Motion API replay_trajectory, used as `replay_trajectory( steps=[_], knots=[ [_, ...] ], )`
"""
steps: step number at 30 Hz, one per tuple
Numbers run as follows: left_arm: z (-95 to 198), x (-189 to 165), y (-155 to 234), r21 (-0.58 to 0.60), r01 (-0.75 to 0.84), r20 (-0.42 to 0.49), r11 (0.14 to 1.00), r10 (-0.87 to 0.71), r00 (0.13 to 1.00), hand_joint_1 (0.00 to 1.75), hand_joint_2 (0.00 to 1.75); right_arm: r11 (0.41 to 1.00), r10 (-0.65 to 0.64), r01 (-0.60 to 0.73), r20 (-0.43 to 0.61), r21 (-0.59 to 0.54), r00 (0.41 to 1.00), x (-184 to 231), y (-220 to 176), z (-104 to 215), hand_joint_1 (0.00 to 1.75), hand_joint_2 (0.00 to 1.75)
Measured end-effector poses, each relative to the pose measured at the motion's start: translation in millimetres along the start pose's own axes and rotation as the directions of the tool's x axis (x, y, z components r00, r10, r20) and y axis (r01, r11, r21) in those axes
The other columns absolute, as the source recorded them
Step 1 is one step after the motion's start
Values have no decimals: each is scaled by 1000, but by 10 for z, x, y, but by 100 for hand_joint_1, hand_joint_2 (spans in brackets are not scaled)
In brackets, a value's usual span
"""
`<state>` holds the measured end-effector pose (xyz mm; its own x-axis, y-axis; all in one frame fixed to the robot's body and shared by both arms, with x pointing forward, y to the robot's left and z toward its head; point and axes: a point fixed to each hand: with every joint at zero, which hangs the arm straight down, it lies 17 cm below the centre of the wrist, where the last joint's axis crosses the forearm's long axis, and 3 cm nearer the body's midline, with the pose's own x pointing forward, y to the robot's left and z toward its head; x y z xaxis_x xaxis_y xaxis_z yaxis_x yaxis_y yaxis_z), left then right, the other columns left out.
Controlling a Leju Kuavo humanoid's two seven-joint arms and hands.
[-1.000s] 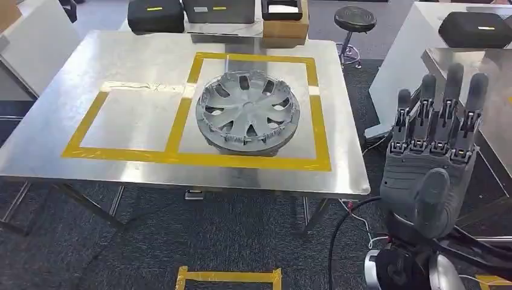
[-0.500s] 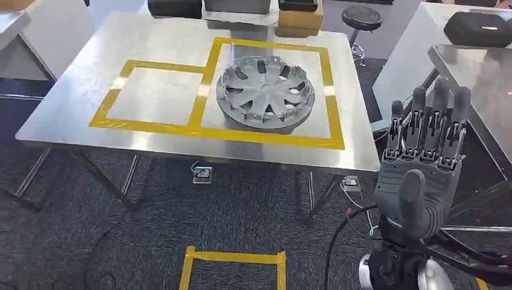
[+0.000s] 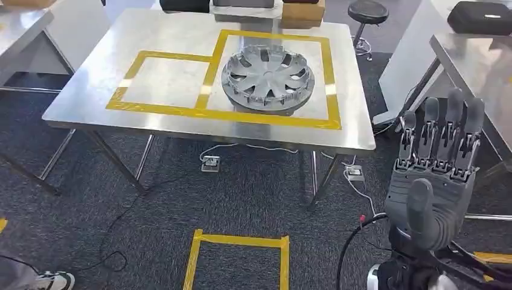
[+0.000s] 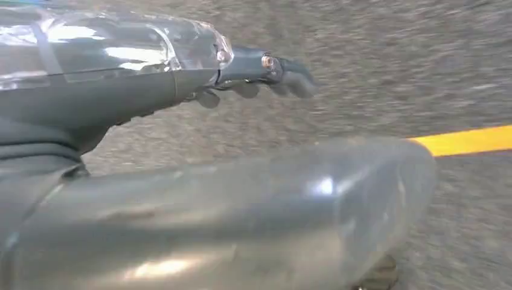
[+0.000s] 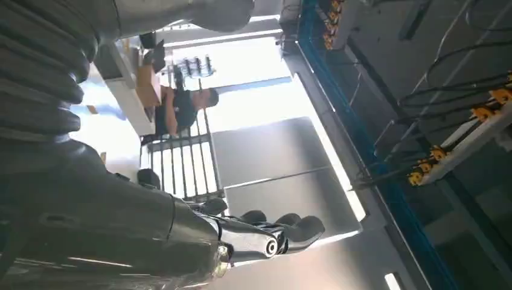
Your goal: Take the parts from the cabinet and place them on the table.
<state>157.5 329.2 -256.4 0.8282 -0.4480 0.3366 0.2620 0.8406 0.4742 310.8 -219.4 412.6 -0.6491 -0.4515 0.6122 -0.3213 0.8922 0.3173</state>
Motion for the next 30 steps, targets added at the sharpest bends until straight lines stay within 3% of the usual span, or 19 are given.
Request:
replay_trajectory(
  steps=[5, 16, 30],
  knots=[
    [-15, 20, 24, 2, 14, -2, 1000, -14, 1000, 0, 0, 999, 35, -35, -12, -17, 999, -24, -22, -4, 0, 175],
    [-64, 478, -9, -25, 45, 86, 999, -43, 995, 0, 0, 999, 50, -51, 40, 13, 998, 137, 102, -151, 0, 175],
    [-45, 694, -98, -40, 82, 132, 996, -76, 988, 0, 0, 998, 52, -55, 78, 35, 996, 239, 145, -298, 0, 175]
  ],
)
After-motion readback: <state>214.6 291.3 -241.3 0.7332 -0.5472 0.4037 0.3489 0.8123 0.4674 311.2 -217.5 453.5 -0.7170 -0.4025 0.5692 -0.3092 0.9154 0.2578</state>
